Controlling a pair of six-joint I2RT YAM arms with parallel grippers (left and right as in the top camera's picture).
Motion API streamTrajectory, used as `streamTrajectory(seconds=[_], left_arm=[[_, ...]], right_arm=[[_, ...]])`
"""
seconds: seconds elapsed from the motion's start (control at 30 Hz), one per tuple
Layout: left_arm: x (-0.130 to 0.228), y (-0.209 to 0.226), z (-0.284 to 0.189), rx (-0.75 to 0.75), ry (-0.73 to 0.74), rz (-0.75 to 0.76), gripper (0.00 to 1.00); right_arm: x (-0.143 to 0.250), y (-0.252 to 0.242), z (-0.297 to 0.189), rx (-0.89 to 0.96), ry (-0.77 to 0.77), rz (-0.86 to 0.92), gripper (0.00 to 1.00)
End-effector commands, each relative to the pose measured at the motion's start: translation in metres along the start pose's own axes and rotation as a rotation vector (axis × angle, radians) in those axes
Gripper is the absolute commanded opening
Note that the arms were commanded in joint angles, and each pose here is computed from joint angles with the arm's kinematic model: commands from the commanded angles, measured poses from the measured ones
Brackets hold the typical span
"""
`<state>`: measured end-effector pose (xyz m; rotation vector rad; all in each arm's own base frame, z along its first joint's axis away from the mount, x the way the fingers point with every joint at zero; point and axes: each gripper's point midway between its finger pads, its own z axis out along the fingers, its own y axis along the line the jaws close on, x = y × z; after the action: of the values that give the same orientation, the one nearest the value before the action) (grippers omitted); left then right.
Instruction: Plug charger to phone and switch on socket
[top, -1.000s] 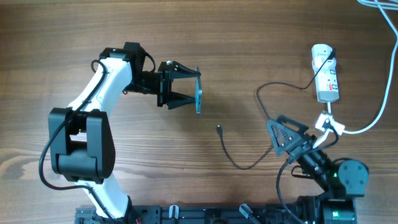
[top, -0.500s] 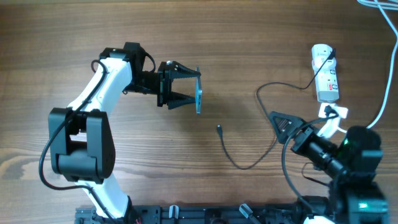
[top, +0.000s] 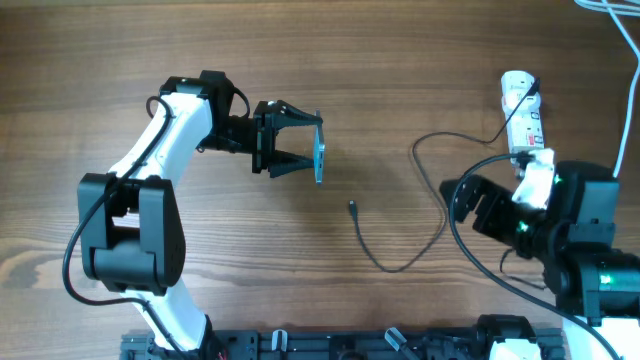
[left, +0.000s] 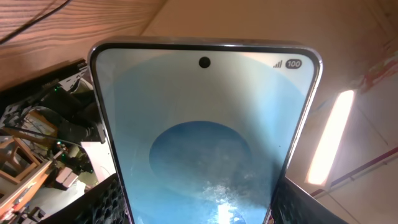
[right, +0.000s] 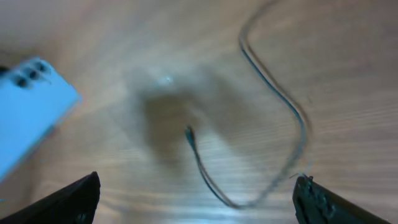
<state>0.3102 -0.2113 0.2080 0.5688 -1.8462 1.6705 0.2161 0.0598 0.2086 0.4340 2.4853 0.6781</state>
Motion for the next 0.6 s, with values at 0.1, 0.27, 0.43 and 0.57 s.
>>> streamTrajectory(seconds=[0.1, 0.27, 0.43, 0.57], left_arm=[[0.015, -0.02, -0.002, 0.051, 0.024, 0.051, 0.57], [0.015, -0.02, -0.002, 0.051, 0.024, 0.051, 0.57], [0.016, -0.02, -0.002, 0.051, 0.024, 0.05, 0.57], [0.016, -0.02, -0.002, 0.051, 0.024, 0.05, 0.57]], right_arm=[[0.021, -0.024, -0.002, 0.125, 0.1, -0.074, 1.0], [0.034, -0.013, 0.004, 0.082, 0.177, -0.124, 0.95], [0.033, 0.01, -0.001, 0.073, 0.181, -0.188, 0.96], [0.035, 0.022, -0.004, 0.142, 0.233, -0.227, 0.98]])
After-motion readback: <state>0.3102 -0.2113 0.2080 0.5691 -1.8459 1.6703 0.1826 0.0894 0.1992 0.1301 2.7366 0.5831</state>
